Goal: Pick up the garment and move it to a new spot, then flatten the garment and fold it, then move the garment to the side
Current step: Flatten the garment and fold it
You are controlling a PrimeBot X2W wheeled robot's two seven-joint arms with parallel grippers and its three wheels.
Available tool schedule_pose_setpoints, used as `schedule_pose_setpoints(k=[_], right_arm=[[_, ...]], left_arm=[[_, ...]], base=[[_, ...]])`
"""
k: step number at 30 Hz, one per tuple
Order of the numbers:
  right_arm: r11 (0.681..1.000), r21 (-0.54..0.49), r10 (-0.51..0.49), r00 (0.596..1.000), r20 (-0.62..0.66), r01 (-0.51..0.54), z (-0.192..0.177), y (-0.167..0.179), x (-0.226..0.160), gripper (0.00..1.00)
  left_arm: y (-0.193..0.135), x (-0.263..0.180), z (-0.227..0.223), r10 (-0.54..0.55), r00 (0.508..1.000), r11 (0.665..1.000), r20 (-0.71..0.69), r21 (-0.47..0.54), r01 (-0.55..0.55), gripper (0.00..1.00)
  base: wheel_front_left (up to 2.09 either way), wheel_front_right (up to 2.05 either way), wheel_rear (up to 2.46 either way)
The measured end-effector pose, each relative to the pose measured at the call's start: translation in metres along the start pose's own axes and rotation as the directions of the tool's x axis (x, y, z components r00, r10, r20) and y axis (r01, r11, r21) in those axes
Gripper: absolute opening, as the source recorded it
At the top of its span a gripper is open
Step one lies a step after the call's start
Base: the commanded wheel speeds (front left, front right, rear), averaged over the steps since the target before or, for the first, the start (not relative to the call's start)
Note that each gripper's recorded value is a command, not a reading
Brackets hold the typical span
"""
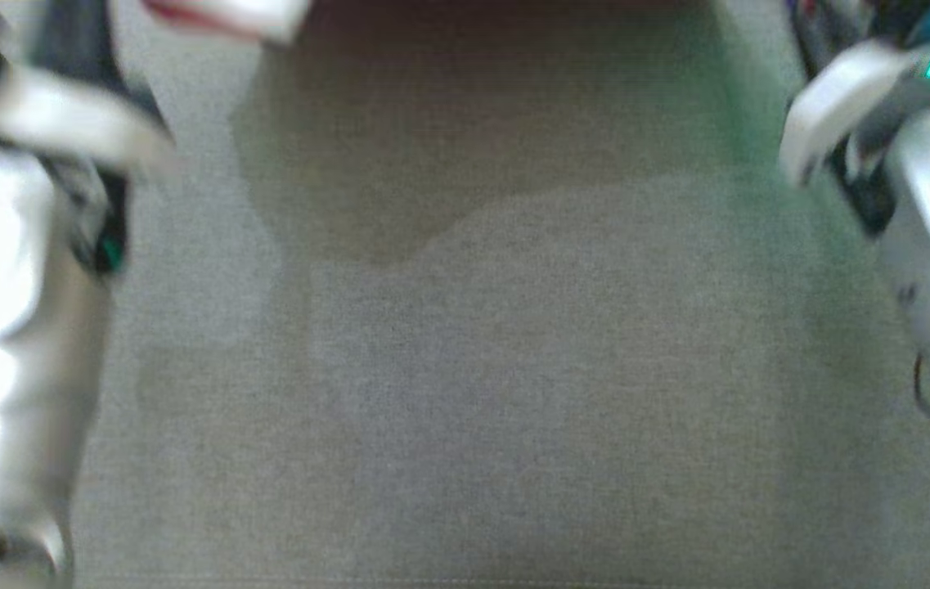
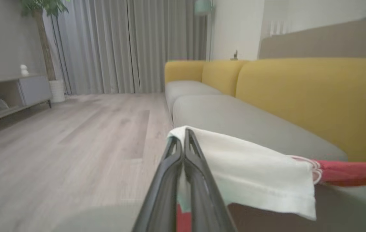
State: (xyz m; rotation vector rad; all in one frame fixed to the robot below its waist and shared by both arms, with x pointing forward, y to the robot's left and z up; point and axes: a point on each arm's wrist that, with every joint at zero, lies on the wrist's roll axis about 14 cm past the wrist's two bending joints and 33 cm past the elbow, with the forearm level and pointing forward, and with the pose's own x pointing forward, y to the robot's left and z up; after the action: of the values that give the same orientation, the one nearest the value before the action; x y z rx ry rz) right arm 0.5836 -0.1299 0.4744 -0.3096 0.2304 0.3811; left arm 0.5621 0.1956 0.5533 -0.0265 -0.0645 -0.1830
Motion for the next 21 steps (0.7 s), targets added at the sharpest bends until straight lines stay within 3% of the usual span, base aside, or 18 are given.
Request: schedule_pose_setpoints(k=[5,8,17,21], right_arm=[[0.999,0.018,0.048,0.986,-0.162,-0.045,-0.04,0.018,-0.032,0.0],[0.998,0.019,0.054,0.978,-0.201,-0.051,-0.046,0.016,-0.045,0.0],[0.994,0.056,0.103,0.945,-0.312,-0.09,-0.059,0.013,-0.101,0.0],[0.987,0.116,0.146,0.91,-0.387,-0.109,-0.074,0.02,-0.13,0.0]], left_arm=[[-0.022,-0.072,-0.073,-0.075,0.966,0.997,-0.246,0.003,0.078,0.0],[-0.027,-0.099,-0.089,-0.104,0.938,0.994,-0.331,-0.001,0.11,0.0],[-0.042,-0.168,-0.09,-0.194,0.873,0.978,-0.448,-0.024,0.205,0.0],[-0.06,-0.203,-0.098,-0.253,0.811,0.962,-0.528,-0.047,0.269,0.0]], base=[[0.0,0.0,0.0],[0.0,0.0,0.0],[0.0,0.0,0.0],[0.0,0.0,0.0]])
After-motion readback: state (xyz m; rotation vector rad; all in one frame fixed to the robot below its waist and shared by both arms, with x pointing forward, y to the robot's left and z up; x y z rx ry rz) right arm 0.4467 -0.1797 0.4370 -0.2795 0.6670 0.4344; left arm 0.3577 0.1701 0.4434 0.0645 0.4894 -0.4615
